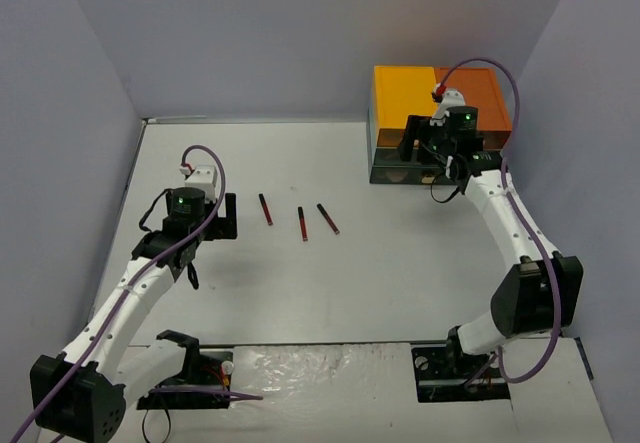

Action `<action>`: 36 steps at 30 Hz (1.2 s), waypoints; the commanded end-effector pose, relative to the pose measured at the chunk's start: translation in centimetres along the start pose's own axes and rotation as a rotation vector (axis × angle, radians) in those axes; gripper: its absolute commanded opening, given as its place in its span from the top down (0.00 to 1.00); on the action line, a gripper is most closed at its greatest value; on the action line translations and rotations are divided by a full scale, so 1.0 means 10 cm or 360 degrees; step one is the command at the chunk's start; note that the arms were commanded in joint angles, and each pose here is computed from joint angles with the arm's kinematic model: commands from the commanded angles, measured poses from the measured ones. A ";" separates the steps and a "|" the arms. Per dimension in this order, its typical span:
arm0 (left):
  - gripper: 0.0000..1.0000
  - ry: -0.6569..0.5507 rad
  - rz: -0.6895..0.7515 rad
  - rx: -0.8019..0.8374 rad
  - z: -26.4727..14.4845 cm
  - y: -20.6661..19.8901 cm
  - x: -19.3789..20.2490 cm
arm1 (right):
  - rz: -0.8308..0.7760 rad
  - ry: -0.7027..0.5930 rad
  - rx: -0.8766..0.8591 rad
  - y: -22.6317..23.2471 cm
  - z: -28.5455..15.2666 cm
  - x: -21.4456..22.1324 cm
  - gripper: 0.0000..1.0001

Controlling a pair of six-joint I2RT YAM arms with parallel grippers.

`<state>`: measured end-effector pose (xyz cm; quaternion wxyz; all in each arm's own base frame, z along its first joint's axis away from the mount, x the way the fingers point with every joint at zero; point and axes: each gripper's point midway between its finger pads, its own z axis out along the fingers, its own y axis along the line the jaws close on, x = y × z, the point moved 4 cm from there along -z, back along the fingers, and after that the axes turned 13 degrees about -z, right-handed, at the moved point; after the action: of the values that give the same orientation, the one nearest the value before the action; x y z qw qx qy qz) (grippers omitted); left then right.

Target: Organize the makeup

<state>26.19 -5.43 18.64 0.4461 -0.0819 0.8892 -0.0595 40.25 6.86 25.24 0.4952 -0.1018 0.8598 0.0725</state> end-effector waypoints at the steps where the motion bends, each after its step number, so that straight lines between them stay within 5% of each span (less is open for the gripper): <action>1: 0.03 -0.0146 -0.0017 0.0027 -0.06 -0.05 -0.28 | -0.0075 -0.0008 0.0088 0.04 0.19 -0.11 0.27; 25: 0.03 -0.0136 -0.0020 0.0025 -0.06 -0.05 -0.26 | -0.0051 -0.0065 0.0294 -0.14 0.61 -0.29 0.33; 36: 0.03 -0.0131 -0.0022 0.0025 -0.06 -0.05 -0.26 | -0.0055 -0.0099 0.0316 -0.16 0.64 -0.38 0.48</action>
<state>26.19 -5.42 18.64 0.4459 -0.0820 0.8893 -0.0593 45.62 7.13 21.54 0.4694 -0.0760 0.8797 -0.0106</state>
